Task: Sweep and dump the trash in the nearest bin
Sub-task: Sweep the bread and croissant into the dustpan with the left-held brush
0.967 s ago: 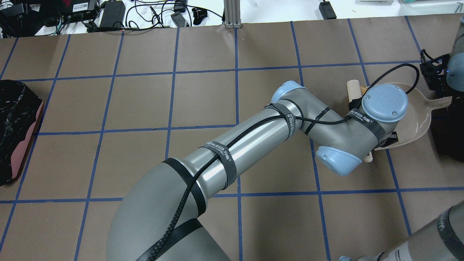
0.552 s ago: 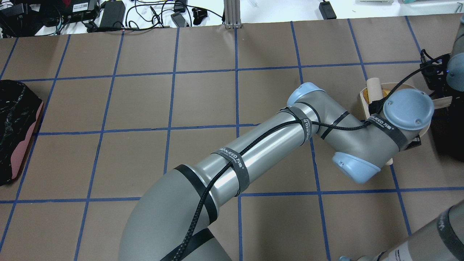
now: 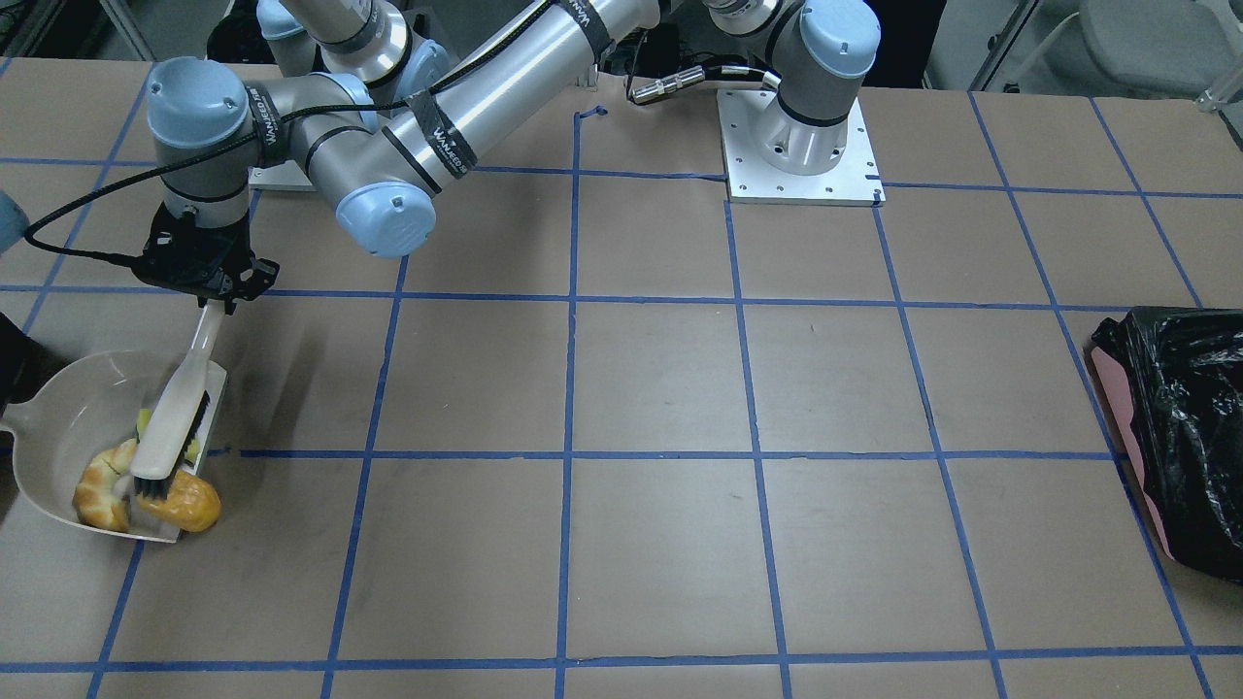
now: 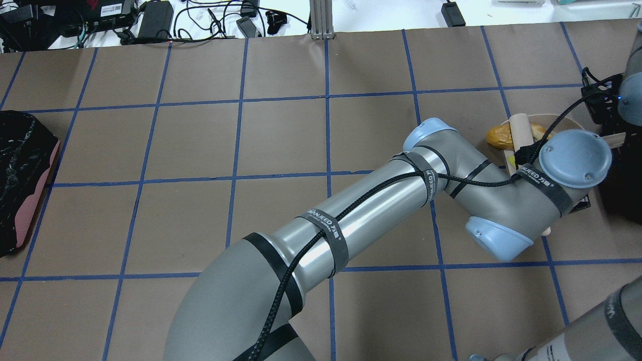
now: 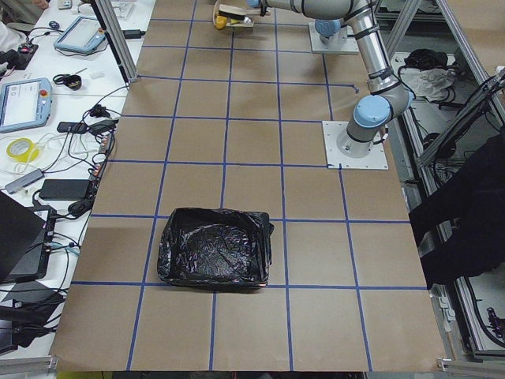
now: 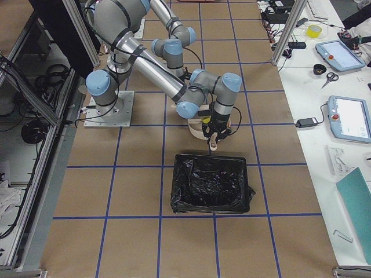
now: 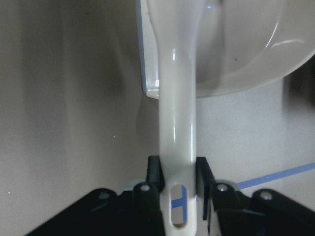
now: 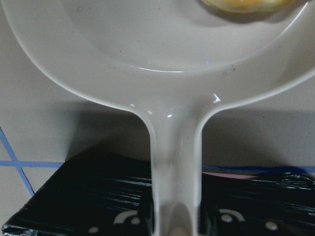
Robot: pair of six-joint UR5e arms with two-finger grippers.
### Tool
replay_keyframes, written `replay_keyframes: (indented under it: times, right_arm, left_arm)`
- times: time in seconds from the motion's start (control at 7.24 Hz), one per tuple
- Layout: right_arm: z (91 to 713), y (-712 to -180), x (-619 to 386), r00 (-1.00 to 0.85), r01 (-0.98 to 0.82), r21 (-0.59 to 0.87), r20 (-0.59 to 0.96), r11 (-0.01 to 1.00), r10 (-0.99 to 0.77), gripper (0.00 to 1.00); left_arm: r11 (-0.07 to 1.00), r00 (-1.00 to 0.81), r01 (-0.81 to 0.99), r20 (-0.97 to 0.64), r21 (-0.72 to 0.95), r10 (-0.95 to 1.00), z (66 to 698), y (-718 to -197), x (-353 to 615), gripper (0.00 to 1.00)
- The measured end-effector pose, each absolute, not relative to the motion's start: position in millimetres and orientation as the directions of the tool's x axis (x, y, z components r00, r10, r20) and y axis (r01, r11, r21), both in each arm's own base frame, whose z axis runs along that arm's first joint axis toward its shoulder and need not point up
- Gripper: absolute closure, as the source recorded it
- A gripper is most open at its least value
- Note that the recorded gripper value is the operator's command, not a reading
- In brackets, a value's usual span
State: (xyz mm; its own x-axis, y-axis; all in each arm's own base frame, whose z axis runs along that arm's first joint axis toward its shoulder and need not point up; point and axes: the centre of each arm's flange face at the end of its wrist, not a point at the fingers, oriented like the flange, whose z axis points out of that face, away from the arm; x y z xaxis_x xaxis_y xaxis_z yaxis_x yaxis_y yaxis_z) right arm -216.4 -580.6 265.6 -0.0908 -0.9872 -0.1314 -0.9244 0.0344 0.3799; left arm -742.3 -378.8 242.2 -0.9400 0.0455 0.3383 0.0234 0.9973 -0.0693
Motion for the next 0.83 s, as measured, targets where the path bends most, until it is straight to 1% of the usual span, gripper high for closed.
replay_keyframes:
  times: [0.14,0.55,0.83]
  right_arm:
    - [265,-581,-216,-0.090,-0.925,0.379,-0.132,0.034,-0.987,1.00]
    - [265,-581,-216,-0.090,-0.925,0.377,-0.132,0.034,-0.987,1.00]
    - [265,-581,-216,-0.090,-0.925,0.378,-0.132,0.034,-0.987,1.00]
  left_arm:
    - [0.999,-0.945,0.002,0.326,-0.048,0.018,244,-375,-738,1.00]
    - [0.992,-0.956,-0.123,0.263,0.038,-0.128,280,-363,-720,1.00]
    - [0.988,-0.958,-0.148,0.243,0.045,-0.155,284,-372,-707,1.00]
